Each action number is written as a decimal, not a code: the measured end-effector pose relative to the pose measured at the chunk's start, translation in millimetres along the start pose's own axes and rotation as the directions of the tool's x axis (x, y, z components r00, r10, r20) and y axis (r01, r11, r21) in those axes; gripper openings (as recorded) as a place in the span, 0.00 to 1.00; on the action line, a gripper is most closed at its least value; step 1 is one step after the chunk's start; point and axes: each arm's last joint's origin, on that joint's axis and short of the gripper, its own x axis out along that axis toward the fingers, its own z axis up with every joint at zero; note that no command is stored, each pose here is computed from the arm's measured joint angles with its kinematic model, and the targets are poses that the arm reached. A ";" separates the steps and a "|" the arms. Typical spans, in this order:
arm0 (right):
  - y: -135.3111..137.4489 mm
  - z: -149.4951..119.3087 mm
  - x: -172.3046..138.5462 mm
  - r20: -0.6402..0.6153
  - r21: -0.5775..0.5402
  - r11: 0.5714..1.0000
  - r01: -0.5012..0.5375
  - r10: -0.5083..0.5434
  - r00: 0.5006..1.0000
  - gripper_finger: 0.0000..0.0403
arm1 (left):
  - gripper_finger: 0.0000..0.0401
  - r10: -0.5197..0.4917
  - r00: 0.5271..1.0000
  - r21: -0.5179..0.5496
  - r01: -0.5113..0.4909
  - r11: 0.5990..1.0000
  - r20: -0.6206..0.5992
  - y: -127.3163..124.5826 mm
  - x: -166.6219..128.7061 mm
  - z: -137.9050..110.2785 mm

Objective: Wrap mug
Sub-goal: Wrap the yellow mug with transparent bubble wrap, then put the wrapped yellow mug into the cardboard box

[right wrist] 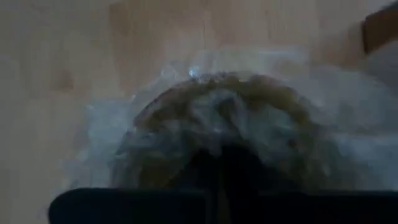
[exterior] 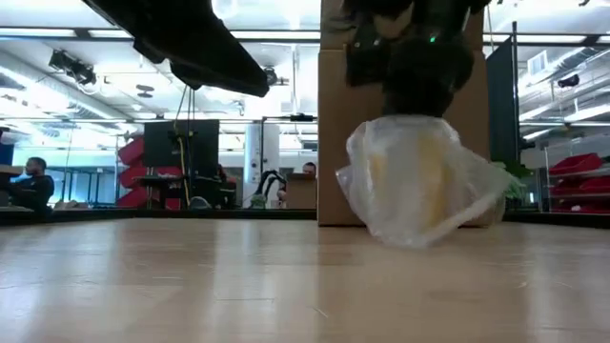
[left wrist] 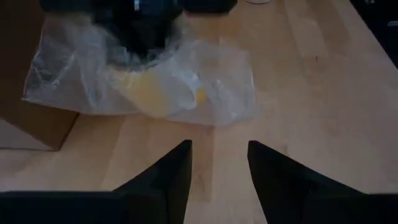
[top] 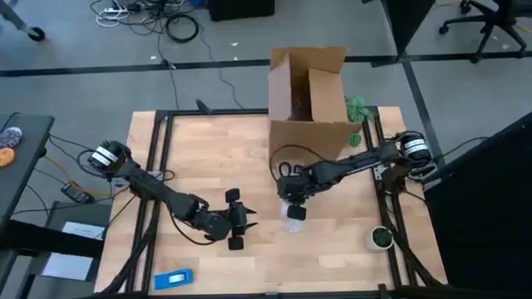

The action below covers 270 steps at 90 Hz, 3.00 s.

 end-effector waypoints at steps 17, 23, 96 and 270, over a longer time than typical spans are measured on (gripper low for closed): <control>4.2 1.7 -54.5 0.119 0.087 0.989 -0.120 0.109 0.987 0.00 | 0.35 0.000 1.000 -0.013 0.000 1.000 0.000 0.0 0.0 0.0; 9.1 0.6 -70.3 0.163 0.079 0.980 -0.185 0.170 0.972 0.00 | 0.35 0.000 1.000 -0.016 0.000 1.000 0.002 0.0 0.0 0.2; 22.1 3.4 -5.1 -0.019 -0.063 0.988 -0.140 0.139 0.990 0.59 | 0.35 0.016 1.000 -0.007 -0.016 1.000 -0.013 -8.1 19.5 -13.1; -89.2 -43.3 -274.8 0.662 0.561 0.679 0.474 -0.711 0.235 0.01 | 0.35 0.008 0.996 0.003 -0.008 1.000 -0.094 -1.2 -21.3 -7.6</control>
